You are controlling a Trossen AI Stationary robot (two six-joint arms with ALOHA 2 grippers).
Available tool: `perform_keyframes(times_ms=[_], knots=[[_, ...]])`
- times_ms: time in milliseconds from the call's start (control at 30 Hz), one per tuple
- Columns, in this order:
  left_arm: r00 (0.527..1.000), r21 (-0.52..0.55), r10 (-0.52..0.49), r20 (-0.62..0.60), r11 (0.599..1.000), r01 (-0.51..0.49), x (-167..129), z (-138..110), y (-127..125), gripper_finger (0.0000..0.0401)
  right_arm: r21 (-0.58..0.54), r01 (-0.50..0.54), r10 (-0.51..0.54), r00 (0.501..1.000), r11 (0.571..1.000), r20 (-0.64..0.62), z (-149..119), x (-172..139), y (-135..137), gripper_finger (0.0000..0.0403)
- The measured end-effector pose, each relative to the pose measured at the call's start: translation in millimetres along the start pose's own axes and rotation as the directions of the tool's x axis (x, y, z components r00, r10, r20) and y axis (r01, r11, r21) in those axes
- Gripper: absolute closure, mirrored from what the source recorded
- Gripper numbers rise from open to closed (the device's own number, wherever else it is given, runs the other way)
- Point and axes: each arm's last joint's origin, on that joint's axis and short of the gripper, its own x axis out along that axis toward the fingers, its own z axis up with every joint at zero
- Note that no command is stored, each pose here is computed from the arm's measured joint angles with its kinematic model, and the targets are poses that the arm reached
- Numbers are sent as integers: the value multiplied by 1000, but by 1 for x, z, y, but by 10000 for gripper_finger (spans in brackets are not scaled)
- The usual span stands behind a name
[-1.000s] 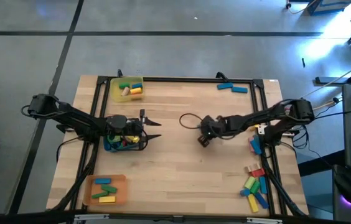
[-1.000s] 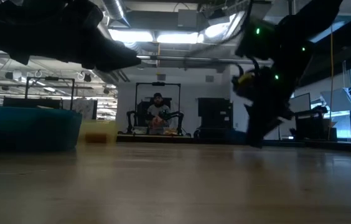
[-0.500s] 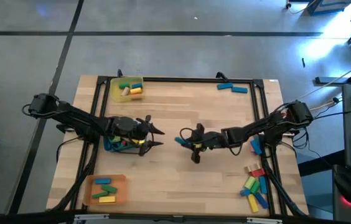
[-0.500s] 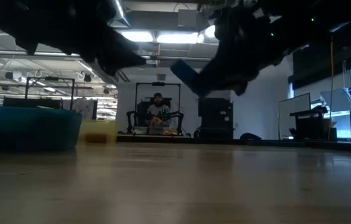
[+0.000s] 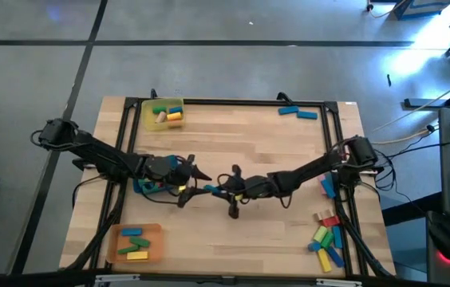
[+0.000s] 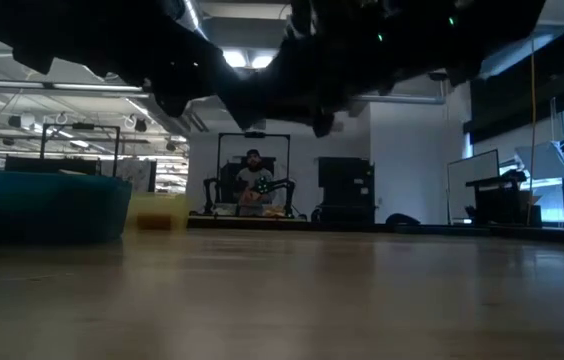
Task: Sort blocks by size
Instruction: Put the blue block into the orange bin
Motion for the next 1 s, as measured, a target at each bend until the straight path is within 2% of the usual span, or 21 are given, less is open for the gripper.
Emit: perform_keyframes(times_ms=[267,367,733,867,1000], knots=[[1000,-12,-6,-23,1000,5,0,-3,-2,194,-7,-1,1,1000,1000,11,7,7,3,338],[1000,-6,-21,-23,1000,20,-1,-3,-6,207,-8,1,-1,1000,1000,8,6,7,3,338],[999,26,-24,-22,999,25,-1,-3,-7,352,7,-10,10,1000,1000,15,7,7,3,334],[999,41,-27,-23,999,28,-1,-3,-7,359,74,-25,24,1000,997,13,7,7,4,307],[999,43,-31,-21,999,32,-2,-3,-8,359,89,-76,76,997,993,0,7,7,5,253]])
